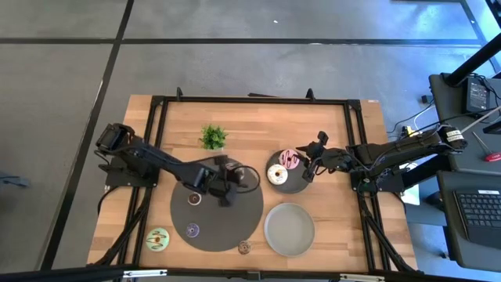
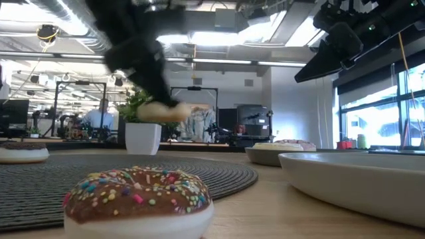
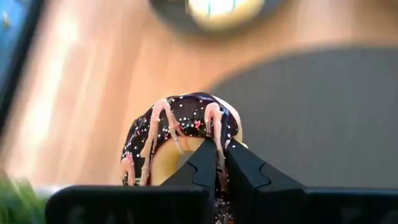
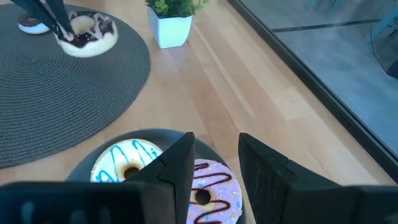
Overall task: Pick & Place donuts
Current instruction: Put the large black donut on the black plate
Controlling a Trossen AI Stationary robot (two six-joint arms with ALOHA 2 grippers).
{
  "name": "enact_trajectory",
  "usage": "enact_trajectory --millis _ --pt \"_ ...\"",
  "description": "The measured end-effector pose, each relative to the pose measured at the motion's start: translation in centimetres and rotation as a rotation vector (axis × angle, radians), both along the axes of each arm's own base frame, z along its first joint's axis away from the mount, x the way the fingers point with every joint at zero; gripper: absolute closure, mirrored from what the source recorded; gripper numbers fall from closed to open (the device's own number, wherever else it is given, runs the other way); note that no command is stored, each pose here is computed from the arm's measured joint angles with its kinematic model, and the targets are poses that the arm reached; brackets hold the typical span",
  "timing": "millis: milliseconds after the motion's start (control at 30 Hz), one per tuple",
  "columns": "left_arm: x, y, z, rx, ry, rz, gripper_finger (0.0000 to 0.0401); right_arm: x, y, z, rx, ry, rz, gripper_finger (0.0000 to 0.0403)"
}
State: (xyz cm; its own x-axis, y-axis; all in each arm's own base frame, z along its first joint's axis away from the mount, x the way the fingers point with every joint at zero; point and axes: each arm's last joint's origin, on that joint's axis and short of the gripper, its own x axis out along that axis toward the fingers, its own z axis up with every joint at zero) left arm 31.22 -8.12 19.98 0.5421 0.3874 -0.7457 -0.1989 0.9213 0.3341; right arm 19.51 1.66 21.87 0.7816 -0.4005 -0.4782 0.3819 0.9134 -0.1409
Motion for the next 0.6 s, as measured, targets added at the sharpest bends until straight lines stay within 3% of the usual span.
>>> enact_trajectory --millis 200,333,600 --pt "2.0 1.8 1.3 0.061 -0.095 -0.086 0.0389 0.0 0.0 0.0 0.001 -0.004 0.0 0.0276" --pt "2.9 4.7 1.7 0.135 -0.131 -0.032 0.039 0.1 0.0 0.2 0.003 -0.022 0.0 0.0276" --pt "5.0 9.5 -0.5 0.015 -0.175 0.013 0.039 0.1 0.0 0.2 0.004 -0.025 0.0 0.0276"
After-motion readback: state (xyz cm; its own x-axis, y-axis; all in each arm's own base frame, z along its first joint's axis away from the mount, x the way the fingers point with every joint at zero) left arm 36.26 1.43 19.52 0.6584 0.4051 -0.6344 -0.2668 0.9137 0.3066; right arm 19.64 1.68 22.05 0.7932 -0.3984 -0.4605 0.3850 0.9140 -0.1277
